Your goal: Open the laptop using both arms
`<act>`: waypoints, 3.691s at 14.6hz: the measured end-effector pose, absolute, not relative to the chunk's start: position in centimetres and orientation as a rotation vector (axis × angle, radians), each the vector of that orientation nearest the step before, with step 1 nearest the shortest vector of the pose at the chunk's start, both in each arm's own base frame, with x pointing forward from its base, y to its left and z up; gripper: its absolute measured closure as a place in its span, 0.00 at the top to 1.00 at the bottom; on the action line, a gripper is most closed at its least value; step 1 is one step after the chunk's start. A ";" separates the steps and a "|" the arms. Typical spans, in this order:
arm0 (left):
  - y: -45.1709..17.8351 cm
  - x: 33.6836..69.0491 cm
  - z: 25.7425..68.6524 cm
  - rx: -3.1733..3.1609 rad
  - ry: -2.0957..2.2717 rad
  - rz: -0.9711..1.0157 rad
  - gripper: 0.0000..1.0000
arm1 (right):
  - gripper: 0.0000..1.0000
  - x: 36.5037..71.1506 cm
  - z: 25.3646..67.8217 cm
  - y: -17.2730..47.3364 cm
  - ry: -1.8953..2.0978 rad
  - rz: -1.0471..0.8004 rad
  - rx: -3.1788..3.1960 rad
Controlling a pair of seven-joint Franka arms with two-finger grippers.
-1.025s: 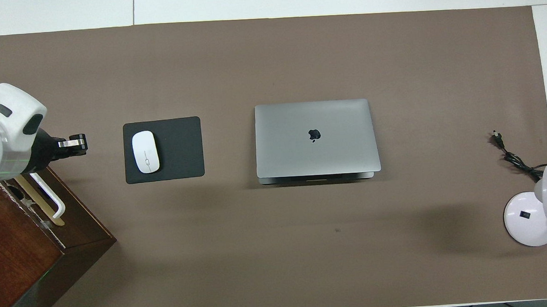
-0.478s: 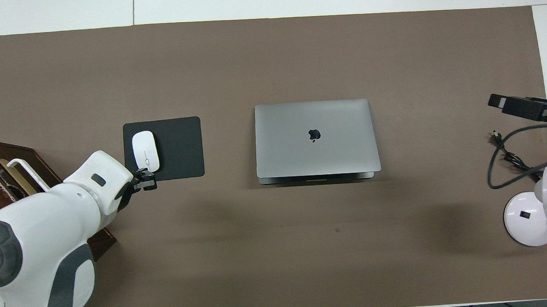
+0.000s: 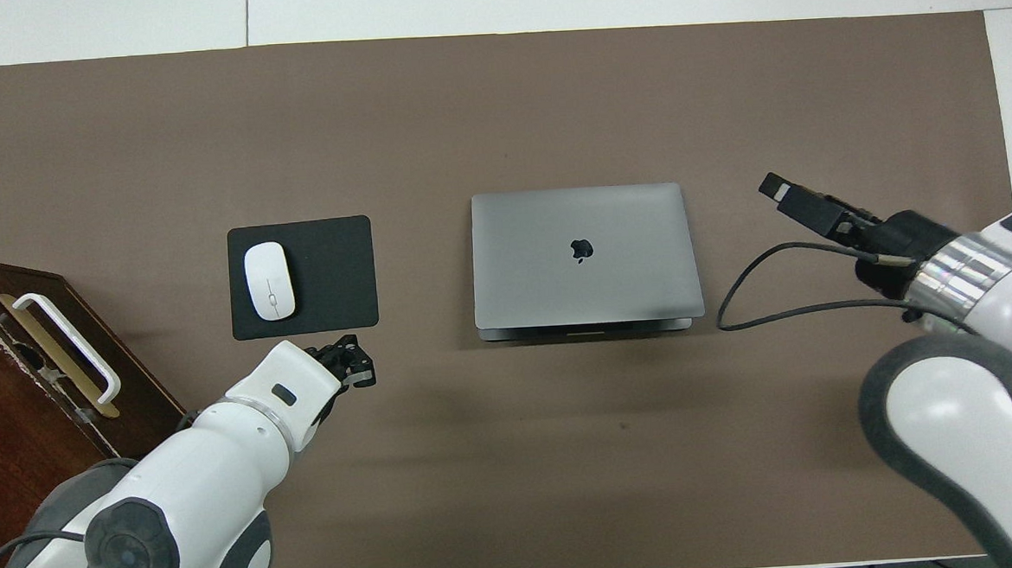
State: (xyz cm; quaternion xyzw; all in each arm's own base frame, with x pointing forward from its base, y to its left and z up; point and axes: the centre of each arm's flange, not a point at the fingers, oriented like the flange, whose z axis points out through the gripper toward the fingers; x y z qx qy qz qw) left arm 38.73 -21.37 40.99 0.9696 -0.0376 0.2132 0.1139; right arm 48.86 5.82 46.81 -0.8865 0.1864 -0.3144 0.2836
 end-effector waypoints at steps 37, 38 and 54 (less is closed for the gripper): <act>-32.5 38.7 27.9 2.605 -0.366 0.856 0.01 | 1.00 37.1 33.3 21.9 1.341 -0.406 -2.088; -32.7 38.9 28.1 2.600 -0.367 0.861 0.01 | 1.00 37.4 33.4 21.8 1.344 -0.411 -2.085; -33.7 40.0 26.8 2.606 -0.490 0.883 0.01 | 1.00 41.9 32.5 20.0 1.359 -0.476 -2.078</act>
